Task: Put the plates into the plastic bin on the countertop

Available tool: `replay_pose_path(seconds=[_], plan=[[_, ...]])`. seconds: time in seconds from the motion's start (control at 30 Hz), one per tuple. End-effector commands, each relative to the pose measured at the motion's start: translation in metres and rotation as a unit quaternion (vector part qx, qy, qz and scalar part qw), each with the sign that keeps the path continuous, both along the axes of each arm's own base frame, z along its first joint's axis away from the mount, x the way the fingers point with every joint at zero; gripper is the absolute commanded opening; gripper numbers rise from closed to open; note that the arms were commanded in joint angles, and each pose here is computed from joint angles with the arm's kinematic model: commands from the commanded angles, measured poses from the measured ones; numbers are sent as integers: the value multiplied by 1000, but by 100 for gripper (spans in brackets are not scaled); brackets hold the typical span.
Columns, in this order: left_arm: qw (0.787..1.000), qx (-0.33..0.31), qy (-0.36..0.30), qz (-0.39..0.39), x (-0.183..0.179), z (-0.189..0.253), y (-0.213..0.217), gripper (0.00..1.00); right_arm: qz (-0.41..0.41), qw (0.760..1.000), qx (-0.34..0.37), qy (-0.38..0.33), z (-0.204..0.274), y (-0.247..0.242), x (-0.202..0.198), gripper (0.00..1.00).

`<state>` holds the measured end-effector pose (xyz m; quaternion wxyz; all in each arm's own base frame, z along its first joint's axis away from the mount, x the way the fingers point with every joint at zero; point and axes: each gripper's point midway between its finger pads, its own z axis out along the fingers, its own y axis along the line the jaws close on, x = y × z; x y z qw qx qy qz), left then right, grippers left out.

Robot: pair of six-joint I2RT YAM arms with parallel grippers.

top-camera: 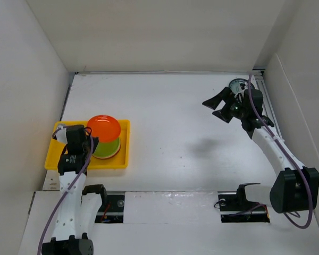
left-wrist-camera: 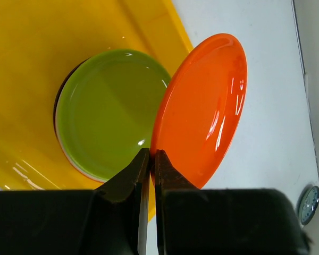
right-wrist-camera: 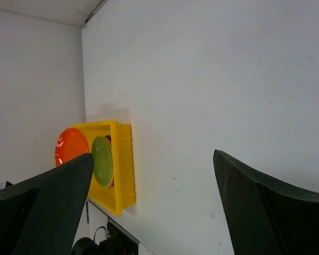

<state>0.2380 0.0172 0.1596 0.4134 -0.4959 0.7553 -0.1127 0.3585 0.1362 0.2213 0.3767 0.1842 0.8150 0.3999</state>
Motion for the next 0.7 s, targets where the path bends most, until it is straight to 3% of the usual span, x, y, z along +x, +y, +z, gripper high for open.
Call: replay_pose_path(seconds=[0.0,0.17,0.2,0.4,0.43,0.57,0.67], plan=[[999,-17,2,29,-11,-4,1,0,16,998,23,-53,33,3,4,100],[998,-21,13,62,-21,-4,5,0,27,997,37,-67,52,8,-1,100],[998,-21,13,62,-21,-4,6,5,28,996,37,-72,55,8,-3,100],[996,-30,17,83,-27,-6,8,51,23,995,43,-92,72,2,-7,100],[996,-30,9,83,-27,-3,8,56,27,994,44,-92,73,3,-8,100],[997,-32,-22,72,-31,13,5,99,-7,995,36,-89,67,-13,0,100],[993,-37,-106,-36,-9,49,-23,99,-72,996,41,-35,30,-40,14,100]])
